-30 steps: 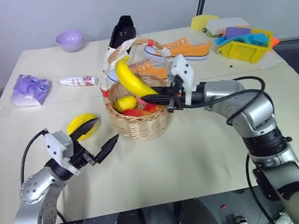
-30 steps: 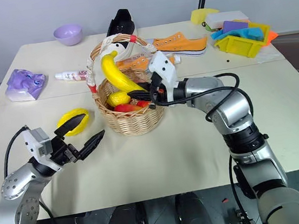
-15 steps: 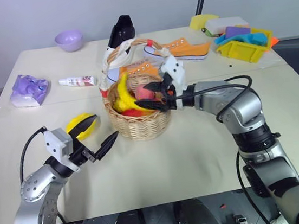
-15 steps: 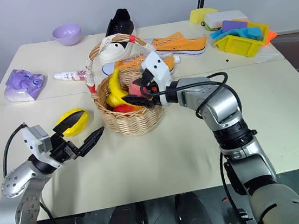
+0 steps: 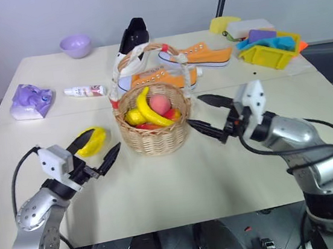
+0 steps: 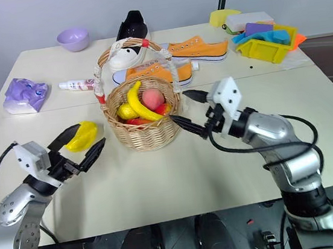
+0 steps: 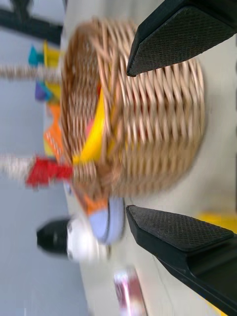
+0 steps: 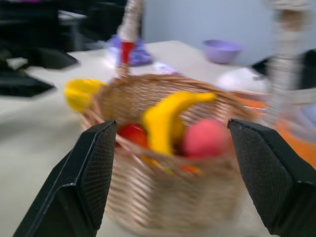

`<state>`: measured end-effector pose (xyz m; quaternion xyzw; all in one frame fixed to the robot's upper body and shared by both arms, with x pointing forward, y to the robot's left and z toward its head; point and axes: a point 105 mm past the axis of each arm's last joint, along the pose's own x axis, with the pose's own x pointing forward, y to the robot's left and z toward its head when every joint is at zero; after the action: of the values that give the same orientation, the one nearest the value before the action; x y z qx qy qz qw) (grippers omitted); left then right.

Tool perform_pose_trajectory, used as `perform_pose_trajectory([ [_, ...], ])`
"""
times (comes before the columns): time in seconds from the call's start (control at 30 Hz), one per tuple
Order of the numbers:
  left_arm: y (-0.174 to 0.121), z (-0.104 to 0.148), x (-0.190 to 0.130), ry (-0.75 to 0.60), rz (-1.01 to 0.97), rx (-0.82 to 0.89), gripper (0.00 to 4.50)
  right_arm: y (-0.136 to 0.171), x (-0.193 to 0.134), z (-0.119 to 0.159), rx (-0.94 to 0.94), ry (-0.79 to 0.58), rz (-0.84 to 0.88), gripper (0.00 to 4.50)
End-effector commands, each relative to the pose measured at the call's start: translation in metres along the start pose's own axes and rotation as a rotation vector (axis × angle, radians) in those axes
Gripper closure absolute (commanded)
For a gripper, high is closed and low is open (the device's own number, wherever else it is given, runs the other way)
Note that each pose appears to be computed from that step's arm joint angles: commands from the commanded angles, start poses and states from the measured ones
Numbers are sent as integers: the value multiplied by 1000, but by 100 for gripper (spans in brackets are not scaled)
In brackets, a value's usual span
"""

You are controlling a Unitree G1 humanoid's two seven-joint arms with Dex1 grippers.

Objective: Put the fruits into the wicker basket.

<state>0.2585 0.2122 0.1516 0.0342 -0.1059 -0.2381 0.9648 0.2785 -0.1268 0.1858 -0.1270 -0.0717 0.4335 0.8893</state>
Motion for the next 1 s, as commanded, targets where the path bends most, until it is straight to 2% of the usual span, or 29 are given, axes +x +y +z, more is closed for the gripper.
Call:
perform_pose_trajectory([
  [0.03,11,8,-7,-14,93,67,0,5,-10,2,-72,-11,-10,80],
  [0.1,19,5,-9,7,166,104,0,8,-12,0,-37,-38,-10,80],
  [0.2,28,3,-7,51,260,114,0,13,-12,-3,-57,-34,9,2],
  [0.47,36,2,1,155,326,142,0,20,-8,-6,-104,-27,43,2],
  [0.53,44,0,4,221,332,165,0,22,-8,-7,-115,-21,69,2],
  [0.77,51,-7,23,415,214,96,0,30,-7,-1,-120,-36,168,2],
  [1.0,62,-12,42,509,140,113,0,35,-5,0,-112,-41,209,2],
])
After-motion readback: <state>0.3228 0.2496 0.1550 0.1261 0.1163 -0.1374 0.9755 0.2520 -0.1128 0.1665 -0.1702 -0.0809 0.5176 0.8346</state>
